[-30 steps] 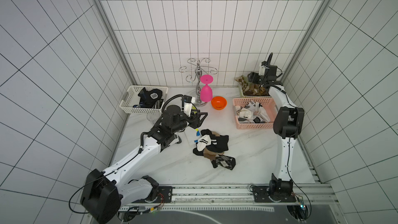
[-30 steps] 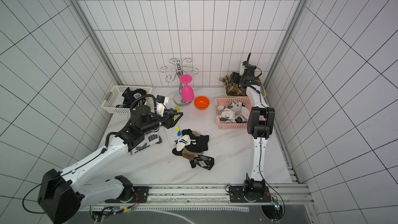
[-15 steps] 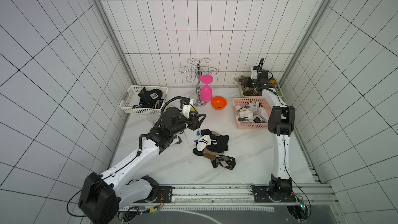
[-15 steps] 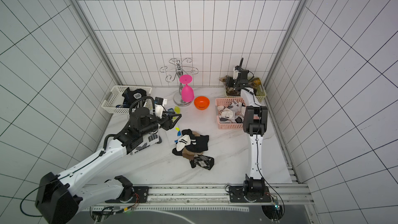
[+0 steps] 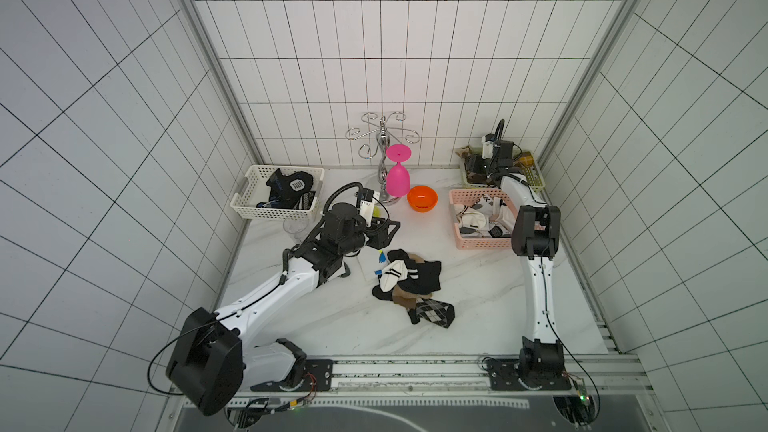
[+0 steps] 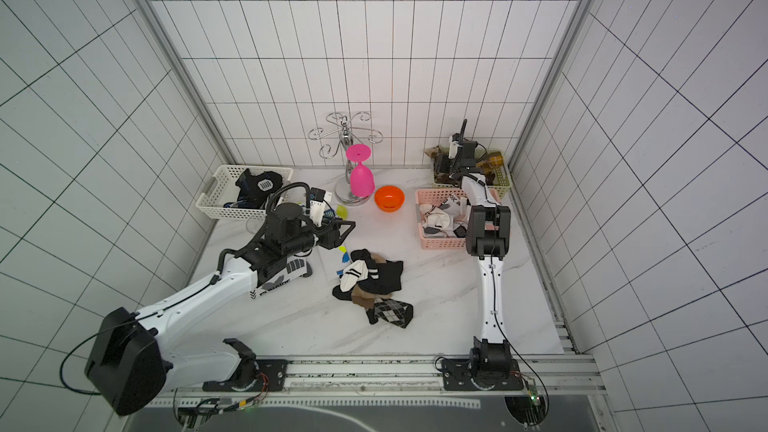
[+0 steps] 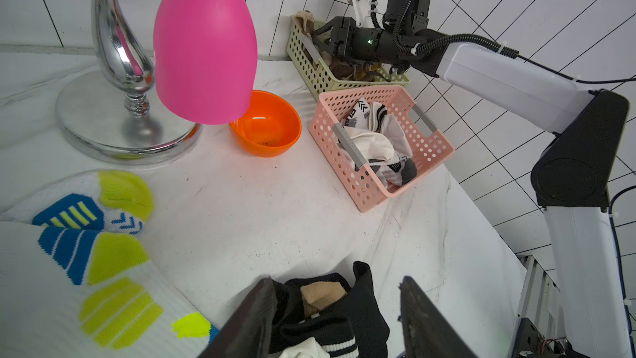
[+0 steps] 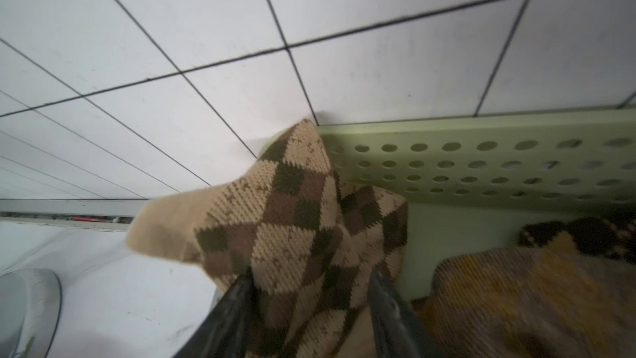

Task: Sort the socks into the basket by color
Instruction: Place the sock in the bin.

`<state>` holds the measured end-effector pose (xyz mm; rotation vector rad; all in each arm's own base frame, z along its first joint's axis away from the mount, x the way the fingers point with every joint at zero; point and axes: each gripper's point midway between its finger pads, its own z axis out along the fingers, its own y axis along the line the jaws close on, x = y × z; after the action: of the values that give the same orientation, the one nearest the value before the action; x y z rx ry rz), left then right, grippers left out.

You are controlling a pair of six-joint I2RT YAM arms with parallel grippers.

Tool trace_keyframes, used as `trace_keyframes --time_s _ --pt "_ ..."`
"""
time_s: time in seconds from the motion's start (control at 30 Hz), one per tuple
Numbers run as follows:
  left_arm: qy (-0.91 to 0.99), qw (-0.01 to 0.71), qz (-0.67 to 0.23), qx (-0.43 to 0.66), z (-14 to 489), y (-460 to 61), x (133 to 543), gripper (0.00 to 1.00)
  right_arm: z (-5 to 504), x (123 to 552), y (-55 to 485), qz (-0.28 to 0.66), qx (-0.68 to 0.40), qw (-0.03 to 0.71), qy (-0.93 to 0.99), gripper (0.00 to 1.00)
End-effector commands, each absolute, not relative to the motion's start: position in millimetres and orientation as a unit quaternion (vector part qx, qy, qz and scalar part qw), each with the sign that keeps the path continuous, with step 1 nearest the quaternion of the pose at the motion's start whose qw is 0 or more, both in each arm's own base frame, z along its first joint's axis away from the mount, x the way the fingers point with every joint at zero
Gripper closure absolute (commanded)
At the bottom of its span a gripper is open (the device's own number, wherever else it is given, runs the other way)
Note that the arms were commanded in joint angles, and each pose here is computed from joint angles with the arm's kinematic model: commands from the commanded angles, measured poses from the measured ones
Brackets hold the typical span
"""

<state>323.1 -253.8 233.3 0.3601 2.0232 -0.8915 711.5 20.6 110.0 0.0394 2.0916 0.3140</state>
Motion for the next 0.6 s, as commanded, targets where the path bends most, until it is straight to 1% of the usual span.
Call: trace_keyframes --time_s 0.0,0.03,0.17,0.23,0.27,0.33,0.4,0.5,0.57 --pt "0.801 0.451 -0.361 0.154 250.4 -257.1 326.3 0.41 111.7 715.9 -15.2 0.051 0.033 0.489 0.87 0.57" --pt "0.802 0.452 -0.36 0.154 250.1 -256.6 326.6 0.41 110.7 715.6 -17.7 0.044 0.031 0.489 0.871 0.59" --pt "0.803 0.449 -0.36 0.152 247.5 -256.1 327.0 0.41 104.7 712.7 -26.1 0.016 0.026 0.48 0.877 0.63" --pt "0.804 0.447 -0.361 0.151 246.2 -256.3 327.0 0.41 99.3 710.6 -30.8 0.002 0.026 0.473 0.881 0.73" --pt "0.805 0.447 -0.361 0.151 245.9 -256.6 327.0 0.41 97.1 709.8 -32.0 -0.001 0.025 0.47 0.882 0.76" --pt "0.805 0.448 -0.36 0.149 246.2 -256.0 327.5 0.41 94.2 709.0 -33.5 -0.003 0.023 0.467 0.884 0.76" --pt "0.806 0.448 -0.358 0.147 244.8 -255.3 328.1 0.41 98.6 709.0 -32.8 -0.002 0.021 0.47 0.882 0.74" --pt "0.808 0.445 -0.359 0.144 243.5 -255.2 328.1 0.41 118.5 710.0 -28.4 0.007 0.016 0.484 0.875 0.66" --pt "0.808 0.444 -0.359 0.143 243.2 -255.0 327.6 0.41 137.0 710.8 -25.4 0.013 0.012 0.498 0.867 0.63"
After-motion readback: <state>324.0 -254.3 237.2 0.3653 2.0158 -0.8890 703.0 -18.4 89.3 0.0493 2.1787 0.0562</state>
